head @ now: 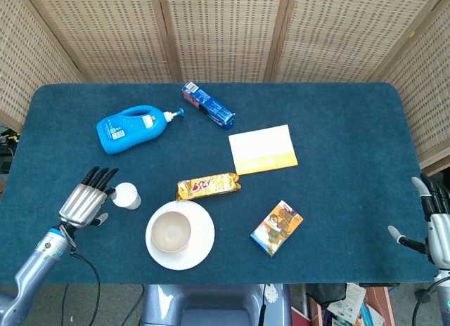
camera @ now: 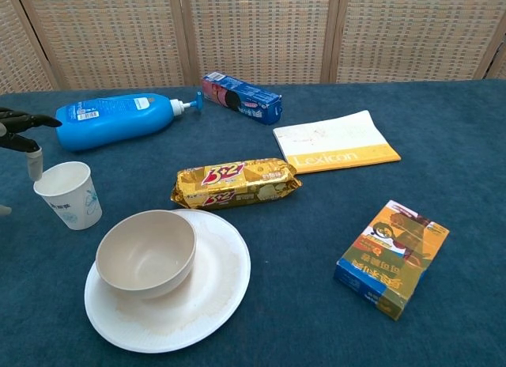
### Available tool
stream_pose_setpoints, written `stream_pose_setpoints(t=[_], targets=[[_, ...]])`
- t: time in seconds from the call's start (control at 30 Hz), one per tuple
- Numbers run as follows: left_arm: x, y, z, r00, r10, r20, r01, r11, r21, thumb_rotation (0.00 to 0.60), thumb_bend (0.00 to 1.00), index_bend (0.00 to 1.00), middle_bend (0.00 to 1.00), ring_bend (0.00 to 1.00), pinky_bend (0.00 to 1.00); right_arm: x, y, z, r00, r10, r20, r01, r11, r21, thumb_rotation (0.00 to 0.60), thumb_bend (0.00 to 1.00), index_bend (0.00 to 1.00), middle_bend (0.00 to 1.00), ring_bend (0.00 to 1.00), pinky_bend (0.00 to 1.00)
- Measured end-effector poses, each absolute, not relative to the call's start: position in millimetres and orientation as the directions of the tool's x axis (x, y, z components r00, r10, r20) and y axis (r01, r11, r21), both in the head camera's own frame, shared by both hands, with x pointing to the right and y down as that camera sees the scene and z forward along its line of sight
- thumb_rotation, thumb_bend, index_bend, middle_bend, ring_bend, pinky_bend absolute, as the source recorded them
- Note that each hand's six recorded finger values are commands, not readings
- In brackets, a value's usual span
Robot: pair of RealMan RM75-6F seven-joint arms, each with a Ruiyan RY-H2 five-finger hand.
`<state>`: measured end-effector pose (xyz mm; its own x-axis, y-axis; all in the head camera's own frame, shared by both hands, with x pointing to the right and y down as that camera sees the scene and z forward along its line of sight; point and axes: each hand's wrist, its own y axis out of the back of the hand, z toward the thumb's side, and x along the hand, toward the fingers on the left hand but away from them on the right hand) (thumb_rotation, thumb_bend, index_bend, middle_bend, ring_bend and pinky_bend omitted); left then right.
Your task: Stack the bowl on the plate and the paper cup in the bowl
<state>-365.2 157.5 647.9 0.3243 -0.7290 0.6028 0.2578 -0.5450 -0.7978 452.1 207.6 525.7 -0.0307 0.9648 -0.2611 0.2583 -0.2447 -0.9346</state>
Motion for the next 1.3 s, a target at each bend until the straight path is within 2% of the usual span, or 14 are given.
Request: stream_pose_setpoints(t=[0.67, 0.73, 0.9, 1.0, 1.3], targets=[[-350.5, 153.5, 679.1, 0.319, -0.714, 0.623, 0.301, -0.548, -0.781, 0.600, 0.26, 0.49, 0.01, 0.00, 0.00, 451.5, 207.4, 524.7, -0.030, 0.966, -0.256, 0.262, -0.239, -0.935, 0.600, 0.15, 0.00, 0.00, 0.00, 0.00], [-346.3, 153.5, 683.0, 0.324, -0.712, 0.624, 0.299, -0.549, -0.781, 0.600, 0.28, 0.51, 0.02, 0.00, 0.00, 451.3, 207.5, 524.4, -0.029, 0.967, -0.254, 0.262, -0.238, -0.935, 0.600, 0.15, 0.00, 0.00, 0.00, 0.00], [-340.6, 153.1, 686.7, 0.333, -0.712, 0.618, 0.295, -0.544, -0.785, 0.600, 0.44, 0.55, 0.04, 0.00, 0.00, 448.3, 207.4, 523.9, -0.021, 0.967, -0.252, 0.270, -0.237, -0.933, 0.600, 0.15, 0.00, 0.00, 0.00, 0.00], [-340.2, 152.8, 686.1, 0.333, -0.714, 0.615, 0.294, -0.541, -0.788, 0.600, 0.48, 0.55, 0.04, 0.00, 0.00, 450.3, 207.7, 524.5, -0.023, 0.967, -0.253, 0.266, -0.238, -0.934, 0.600, 0.15, 0.00, 0.00, 0.00, 0.00], [-344.2, 149.0, 679.6, 0.324, -0.728, 0.604, 0.287, -0.533, -0.796, 0.600, 0.50, 0.58, 0.05, 0.00, 0.00, 450.1, 207.9, 523.9, -0.023, 0.968, -0.251, 0.265, -0.236, -0.935, 0.600, 0.15, 0.00, 0.00, 0.00, 0.00]])
